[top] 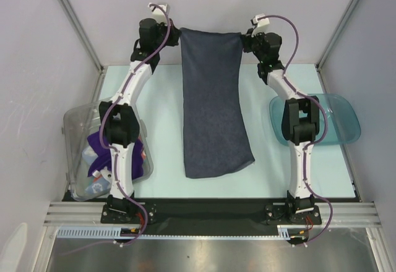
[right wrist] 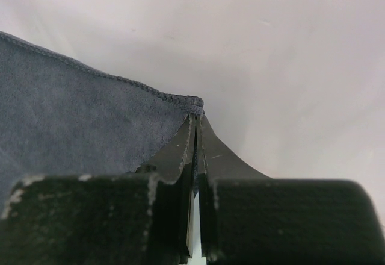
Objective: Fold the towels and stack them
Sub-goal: Fold the towel
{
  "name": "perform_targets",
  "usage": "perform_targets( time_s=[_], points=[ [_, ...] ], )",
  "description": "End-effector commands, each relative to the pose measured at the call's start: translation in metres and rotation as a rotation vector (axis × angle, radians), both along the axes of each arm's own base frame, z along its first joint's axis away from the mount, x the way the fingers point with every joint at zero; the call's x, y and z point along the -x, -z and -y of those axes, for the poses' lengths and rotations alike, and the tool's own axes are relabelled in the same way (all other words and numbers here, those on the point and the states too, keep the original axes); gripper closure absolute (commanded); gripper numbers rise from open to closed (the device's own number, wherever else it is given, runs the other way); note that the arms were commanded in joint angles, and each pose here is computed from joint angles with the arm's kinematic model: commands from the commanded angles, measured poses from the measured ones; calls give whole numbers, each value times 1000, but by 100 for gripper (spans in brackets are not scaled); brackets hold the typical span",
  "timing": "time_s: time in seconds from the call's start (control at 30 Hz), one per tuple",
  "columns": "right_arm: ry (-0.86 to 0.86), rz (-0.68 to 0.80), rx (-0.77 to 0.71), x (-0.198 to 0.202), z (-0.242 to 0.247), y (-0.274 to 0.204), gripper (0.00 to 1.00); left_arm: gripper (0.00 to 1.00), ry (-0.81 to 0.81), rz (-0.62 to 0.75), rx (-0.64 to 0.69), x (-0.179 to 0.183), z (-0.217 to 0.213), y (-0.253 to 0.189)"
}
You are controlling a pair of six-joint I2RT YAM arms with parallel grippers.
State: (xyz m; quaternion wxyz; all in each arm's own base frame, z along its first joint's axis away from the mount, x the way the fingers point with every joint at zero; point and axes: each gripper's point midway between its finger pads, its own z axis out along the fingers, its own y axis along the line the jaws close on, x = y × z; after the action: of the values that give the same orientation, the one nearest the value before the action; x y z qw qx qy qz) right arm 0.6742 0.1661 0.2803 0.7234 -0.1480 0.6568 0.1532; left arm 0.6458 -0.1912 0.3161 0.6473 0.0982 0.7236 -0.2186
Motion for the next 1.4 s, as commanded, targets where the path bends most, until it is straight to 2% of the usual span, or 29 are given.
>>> perform_targets(
  time_s=[0.0, 0.2, 0.27, 0.3, 0.37, 0.4, 0.47, 0.5, 0.57, 0.6, 0.63, 0.7, 0.77, 0.8, 0.87, 0.93, 1.03, 1.23, 1.37],
  points=[
    [1, 181, -25, 19, 8, -81, 100, 100, 35, 188, -7, 22, 1, -79],
    [-36, 112, 1, 33, 7, -59, 100, 100, 122, 109, -77, 44, 15, -47],
    [-38, 35, 21, 38, 9, -36, 100, 100, 132, 87, -113, 55, 15, -39],
    [-39, 23, 24, 45, 10, -40, 100, 100, 139, 76, -143, 66, 15, -33],
    [-51, -87, 41, 58, 11, -4, 100, 100, 135, 62, -179, 78, 13, -23],
    [-70, -102, 38, 70, 8, -7, 100, 100, 150, 47, -200, 93, 16, -15],
    [-76, -183, 31, 87, 8, 19, 100, 100, 165, 26, -217, 109, 19, -6],
    [-74, -231, 16, 95, 7, 31, 100, 100, 183, -22, -232, 121, 24, 18],
    [-58, -260, 14, 112, 8, 32, 100, 100, 189, -25, -220, 143, 26, 16],
    [-53, -347, 3, 128, 6, 56, 100, 100, 207, -86, -226, 158, 28, 45],
    [-49, -352, -3, 139, 5, 50, 100, 100, 214, -70, -214, 171, 28, 37],
    [-2, -442, 10, 162, 11, 79, 100, 100, 242, -141, -218, 195, 35, 66],
    [33, -463, 3, 184, 12, 76, 100, 100, 231, -153, -221, 214, 35, 68],
    [40, -530, 12, 201, 13, 100, 100, 100, 239, -204, -214, 230, 40, 88],
    [42, -552, -12, 222, 10, 97, 100, 100, 236, -237, -226, 256, 43, 103],
    [34, -625, 10, 249, 5, 118, 100, 100, 184, -266, -245, 267, 35, 116],
    [60, -715, 41, 285, 10, 142, 100, 100, 190, -352, -239, 294, 32, 142],
    [66, -745, -4, 332, 14, 146, 100, 100, 140, -454, -318, 338, 35, 174],
    [65, -834, 22, 358, 15, 171, 100, 100, 126, -531, -291, 367, 37, 198]
  ],
)
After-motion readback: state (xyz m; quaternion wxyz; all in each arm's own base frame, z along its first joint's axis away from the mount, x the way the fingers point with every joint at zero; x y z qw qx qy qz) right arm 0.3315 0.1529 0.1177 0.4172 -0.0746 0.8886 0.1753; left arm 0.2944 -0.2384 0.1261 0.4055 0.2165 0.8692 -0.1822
